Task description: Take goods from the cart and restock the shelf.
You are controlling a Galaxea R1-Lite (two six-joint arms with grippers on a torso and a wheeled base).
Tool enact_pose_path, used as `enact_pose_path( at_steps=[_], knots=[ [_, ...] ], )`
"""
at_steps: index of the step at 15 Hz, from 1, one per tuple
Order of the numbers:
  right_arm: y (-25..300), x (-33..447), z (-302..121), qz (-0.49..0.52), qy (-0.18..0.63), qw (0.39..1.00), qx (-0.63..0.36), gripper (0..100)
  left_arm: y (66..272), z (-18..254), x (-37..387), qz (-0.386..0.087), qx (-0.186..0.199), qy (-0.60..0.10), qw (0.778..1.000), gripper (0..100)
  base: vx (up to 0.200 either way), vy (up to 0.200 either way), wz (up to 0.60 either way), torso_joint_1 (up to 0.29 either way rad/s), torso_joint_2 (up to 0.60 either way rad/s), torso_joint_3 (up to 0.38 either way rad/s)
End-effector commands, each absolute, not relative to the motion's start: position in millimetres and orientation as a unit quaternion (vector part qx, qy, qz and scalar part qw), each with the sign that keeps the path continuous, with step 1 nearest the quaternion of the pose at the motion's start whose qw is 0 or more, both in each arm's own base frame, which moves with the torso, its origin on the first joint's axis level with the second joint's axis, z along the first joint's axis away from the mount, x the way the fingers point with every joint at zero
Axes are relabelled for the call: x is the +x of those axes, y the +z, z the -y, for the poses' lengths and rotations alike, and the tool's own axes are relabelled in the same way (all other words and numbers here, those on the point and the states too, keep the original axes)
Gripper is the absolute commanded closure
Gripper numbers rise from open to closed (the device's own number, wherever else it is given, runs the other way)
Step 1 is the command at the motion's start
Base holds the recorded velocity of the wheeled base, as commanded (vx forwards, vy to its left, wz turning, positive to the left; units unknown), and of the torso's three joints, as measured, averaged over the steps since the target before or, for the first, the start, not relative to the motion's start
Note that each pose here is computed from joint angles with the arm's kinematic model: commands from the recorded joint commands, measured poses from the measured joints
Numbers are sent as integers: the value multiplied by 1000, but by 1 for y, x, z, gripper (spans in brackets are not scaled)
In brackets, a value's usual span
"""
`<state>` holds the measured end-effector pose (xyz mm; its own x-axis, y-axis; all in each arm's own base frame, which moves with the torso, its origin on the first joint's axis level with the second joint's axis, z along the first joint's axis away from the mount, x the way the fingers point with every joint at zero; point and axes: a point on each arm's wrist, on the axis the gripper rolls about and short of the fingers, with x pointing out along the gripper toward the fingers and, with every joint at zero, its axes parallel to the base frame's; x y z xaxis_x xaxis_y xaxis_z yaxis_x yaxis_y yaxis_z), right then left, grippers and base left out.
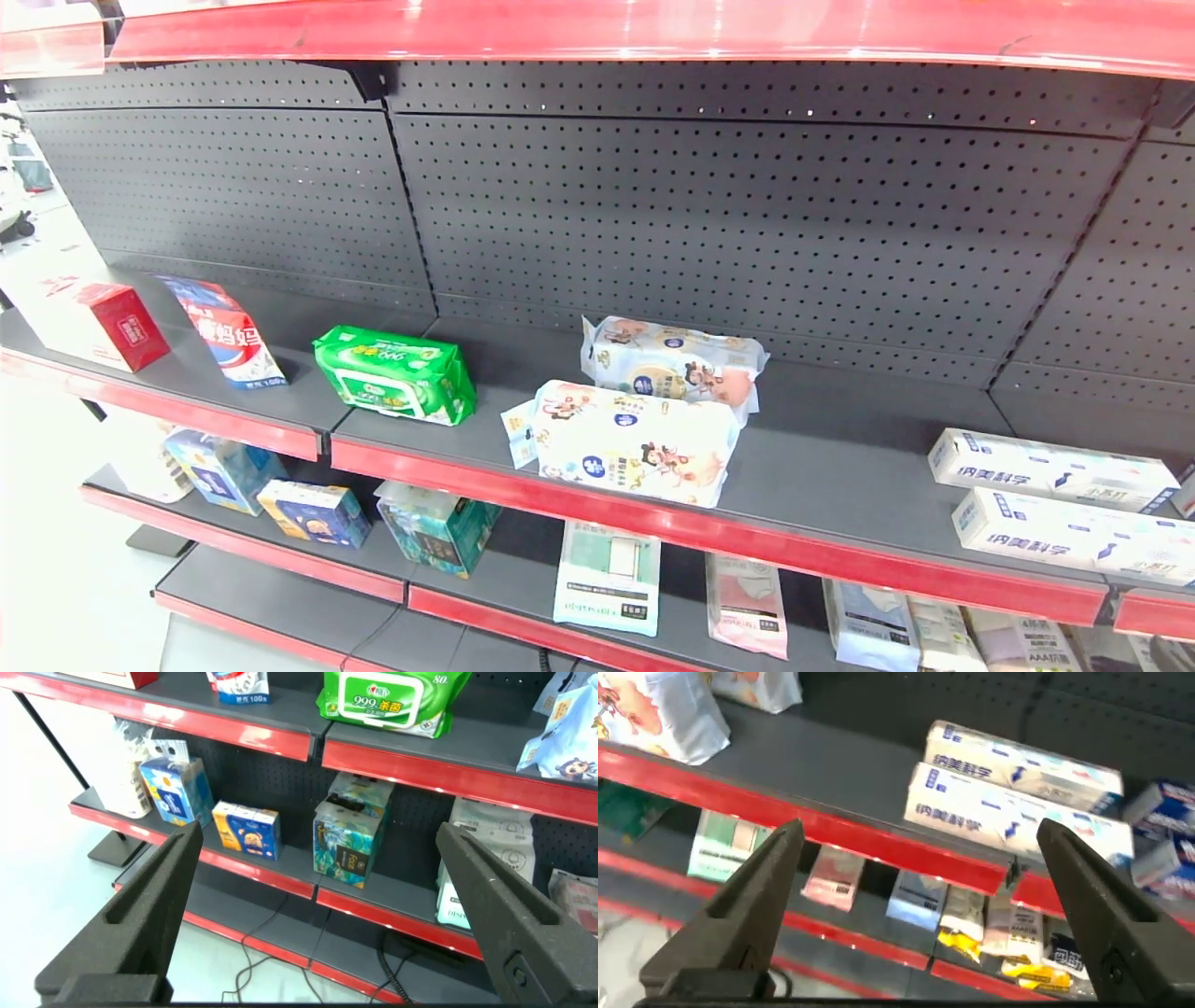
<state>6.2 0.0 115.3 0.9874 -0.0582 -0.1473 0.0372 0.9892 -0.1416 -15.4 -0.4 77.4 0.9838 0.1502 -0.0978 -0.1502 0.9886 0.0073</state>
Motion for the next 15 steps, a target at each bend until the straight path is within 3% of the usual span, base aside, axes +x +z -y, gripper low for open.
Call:
enact_pose_path(
  at_steps=[1,5,7,12,15],
  knots=[
    [85,-16,0,-24,-96,993,-59,0,77,0,-15,-50,0,76,996,0,0,0,0,0,0,0],
    [84,-16,2,-24,-167,985,-22,0,77,0,-15,-50,0,76,996,0,0,0,0,0,0,0],
    [81,-15,-2,-32,-75,997,-12,0,77,0,-15,-50,0,76,996,0,0,0,0,0,0,0],
    [78,-15,-2,-49,-81,996,-1,0,77,0,-15,-52,2,73,996,0,0,0,0,0,0,0],
    [78,-15,-2,-49,-79,996,-1,0,77,-1,-17,-36,4,33,999,0,0,0,0,0,0,0]
  ],
)
